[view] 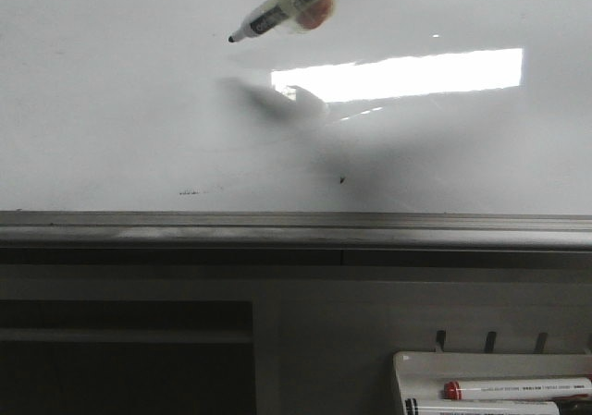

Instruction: Write number 2 on whiteboard

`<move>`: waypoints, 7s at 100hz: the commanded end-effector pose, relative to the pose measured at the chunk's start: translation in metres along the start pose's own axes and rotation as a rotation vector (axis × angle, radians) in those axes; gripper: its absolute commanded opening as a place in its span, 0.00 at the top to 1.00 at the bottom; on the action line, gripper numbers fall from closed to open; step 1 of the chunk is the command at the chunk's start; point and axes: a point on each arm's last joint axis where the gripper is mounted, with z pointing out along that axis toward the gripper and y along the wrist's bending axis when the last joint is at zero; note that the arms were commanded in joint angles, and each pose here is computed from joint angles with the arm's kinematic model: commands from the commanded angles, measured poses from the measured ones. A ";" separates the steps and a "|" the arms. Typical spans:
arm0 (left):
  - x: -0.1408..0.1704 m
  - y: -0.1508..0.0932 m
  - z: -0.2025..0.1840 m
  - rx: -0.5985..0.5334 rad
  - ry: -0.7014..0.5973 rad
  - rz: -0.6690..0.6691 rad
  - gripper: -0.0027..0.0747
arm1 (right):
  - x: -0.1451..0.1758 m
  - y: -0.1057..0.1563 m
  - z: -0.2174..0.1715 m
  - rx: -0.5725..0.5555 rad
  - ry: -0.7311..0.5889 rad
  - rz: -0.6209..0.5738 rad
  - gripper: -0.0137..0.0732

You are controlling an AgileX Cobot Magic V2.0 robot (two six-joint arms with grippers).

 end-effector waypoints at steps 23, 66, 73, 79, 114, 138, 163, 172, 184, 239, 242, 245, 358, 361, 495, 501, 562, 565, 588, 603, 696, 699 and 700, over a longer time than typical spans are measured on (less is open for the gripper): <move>-0.016 0.001 0.001 -0.008 -0.097 -0.018 0.99 | -0.033 -0.006 0.011 0.021 -0.090 -0.026 0.92; -0.016 0.001 0.001 -0.008 -0.102 -0.018 0.99 | -0.038 -0.043 0.011 0.139 0.003 0.016 0.91; -0.016 0.001 0.001 -0.008 -0.102 -0.018 0.99 | -0.036 -0.043 0.003 0.138 0.043 0.020 0.91; -0.016 0.001 0.001 -0.008 -0.102 -0.018 0.99 | -0.031 -0.041 -0.003 0.136 0.066 0.022 0.91; -0.016 0.001 0.001 -0.008 -0.102 -0.018 0.99 | -0.004 0.001 0.013 -0.020 0.152 -0.015 0.91; -0.016 0.001 0.001 -0.008 -0.098 -0.016 0.99 | -0.002 0.005 0.027 -0.033 0.157 -0.018 0.91; -0.016 0.000 0.001 -0.007 -0.098 -0.006 0.99 | 0.015 -0.016 -0.005 0.049 0.195 0.053 0.91; -0.016 0.000 0.001 -0.007 -0.095 -0.006 0.99 | 0.023 -0.020 -0.016 0.069 0.215 0.064 0.91; -0.015 0.000 0.001 -0.007 -0.091 -0.006 0.99 | 0.028 -0.020 -0.021 0.073 0.242 0.080 0.91; 0.004 -0.031 0.015 0.273 0.051 0.258 0.47 | -0.013 0.034 -0.030 -0.157 0.192 -0.111 0.91; 0.007 -0.036 0.018 0.309 0.065 0.281 0.47 | -0.014 0.035 -0.028 -0.163 0.197 -0.114 0.91; 0.011 -0.040 0.021 0.339 0.085 0.311 0.47 | -0.015 0.037 -0.027 -0.171 0.201 -0.118 0.91; 0.061 -0.093 0.073 0.625 0.153 0.522 0.96 | -0.031 0.065 -0.027 -0.284 0.194 -0.132 0.91; 0.061 -0.093 0.073 0.625 0.153 0.522 0.99 | -0.031 0.065 -0.027 -0.284 0.194 -0.132 0.91; 0.066 -0.034 0.100 0.012 0.302 -0.336 0.99 | -0.070 0.027 -0.067 -0.142 -0.193 -0.045 0.20; 0.072 -0.032 0.102 -0.022 0.341 -0.387 0.99 | -0.070 0.027 -0.066 -0.142 -0.191 -0.045 0.20; 0.084 -0.041 0.130 -0.029 0.480 -0.415 0.99 | -0.065 0.028 -0.065 -0.147 -0.135 -0.050 0.20; 0.085 -0.041 0.130 -0.030 0.485 -0.416 0.99 | -0.065 0.028 -0.065 -0.147 -0.133 -0.050 0.20; 0.085 -0.041 0.130 -0.030 0.485 -0.416 0.99 | -0.065 0.028 -0.065 -0.147 -0.129 -0.050 0.20; 0.083 -0.041 0.130 -0.034 0.466 -0.415 0.81 | -0.064 0.028 -0.065 -0.148 -0.119 -0.051 0.20; 0.032 -0.034 0.079 0.086 0.251 -0.380 0.79 | -0.060 0.027 -0.077 -0.157 -0.090 -0.018 0.93; 0.027 -0.032 0.074 0.093 0.218 -0.378 0.88 | -0.059 0.026 -0.079 -0.155 -0.092 -0.022 0.92; 0.026 -0.032 0.072 0.095 0.208 -0.377 0.92 | -0.059 0.026 -0.082 -0.154 -0.101 -0.022 0.91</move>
